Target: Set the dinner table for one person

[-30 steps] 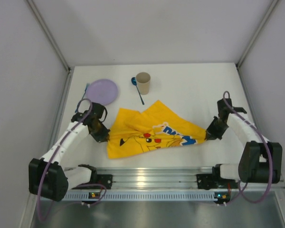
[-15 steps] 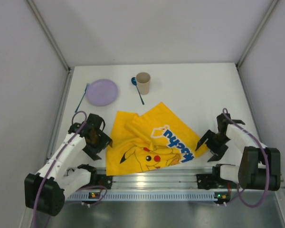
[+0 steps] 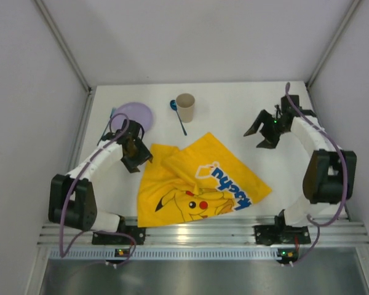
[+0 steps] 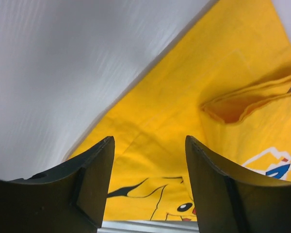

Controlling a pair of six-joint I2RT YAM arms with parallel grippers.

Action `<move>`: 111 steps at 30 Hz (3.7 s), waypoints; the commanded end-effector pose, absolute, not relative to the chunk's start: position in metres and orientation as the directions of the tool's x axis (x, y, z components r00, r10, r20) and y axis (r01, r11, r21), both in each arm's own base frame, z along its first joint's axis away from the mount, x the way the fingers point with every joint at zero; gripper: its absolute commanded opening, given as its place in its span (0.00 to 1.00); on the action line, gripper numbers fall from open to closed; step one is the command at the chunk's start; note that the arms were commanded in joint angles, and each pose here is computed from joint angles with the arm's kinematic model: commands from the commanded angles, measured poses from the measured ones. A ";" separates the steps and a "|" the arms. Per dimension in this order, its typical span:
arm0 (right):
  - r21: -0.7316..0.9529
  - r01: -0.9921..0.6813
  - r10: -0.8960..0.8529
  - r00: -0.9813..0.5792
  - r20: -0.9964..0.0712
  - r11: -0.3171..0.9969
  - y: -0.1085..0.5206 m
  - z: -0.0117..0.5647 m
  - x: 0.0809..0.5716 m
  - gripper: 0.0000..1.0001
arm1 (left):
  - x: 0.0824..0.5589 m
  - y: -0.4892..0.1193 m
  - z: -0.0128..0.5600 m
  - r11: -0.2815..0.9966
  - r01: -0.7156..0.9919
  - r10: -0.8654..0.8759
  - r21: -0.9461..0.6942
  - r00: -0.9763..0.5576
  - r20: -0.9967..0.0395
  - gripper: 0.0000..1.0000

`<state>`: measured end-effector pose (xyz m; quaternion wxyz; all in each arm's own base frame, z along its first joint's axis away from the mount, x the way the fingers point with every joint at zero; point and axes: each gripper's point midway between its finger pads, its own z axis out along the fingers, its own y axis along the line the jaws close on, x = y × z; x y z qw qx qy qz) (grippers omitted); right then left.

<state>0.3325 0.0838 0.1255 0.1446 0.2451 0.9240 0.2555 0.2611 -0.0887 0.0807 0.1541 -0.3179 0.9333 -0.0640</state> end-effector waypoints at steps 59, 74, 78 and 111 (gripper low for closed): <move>0.364 0.380 0.444 -0.889 -0.110 0.850 0.071 0.024 0.385 0.00 | 0.365 -0.040 0.060 0.870 -0.486 -0.484 -0.088 -0.803 -0.348 0.00; 0.326 0.402 0.461 -0.879 -0.123 0.855 0.052 0.027 0.406 0.00 | 0.375 -0.038 0.055 0.863 -0.503 -0.488 -0.046 -0.809 -0.327 0.00; 0.326 0.388 0.437 -0.895 -0.092 0.862 0.054 0.023 0.405 0.20 | 0.373 -0.037 0.061 0.858 -0.510 -0.496 -0.051 -0.802 -0.333 0.16; 0.434 0.198 0.379 -0.842 -0.383 0.879 0.072 0.149 0.272 0.70 | 0.434 0.037 0.112 0.688 -0.584 -0.718 -0.430 -0.467 -0.516 0.75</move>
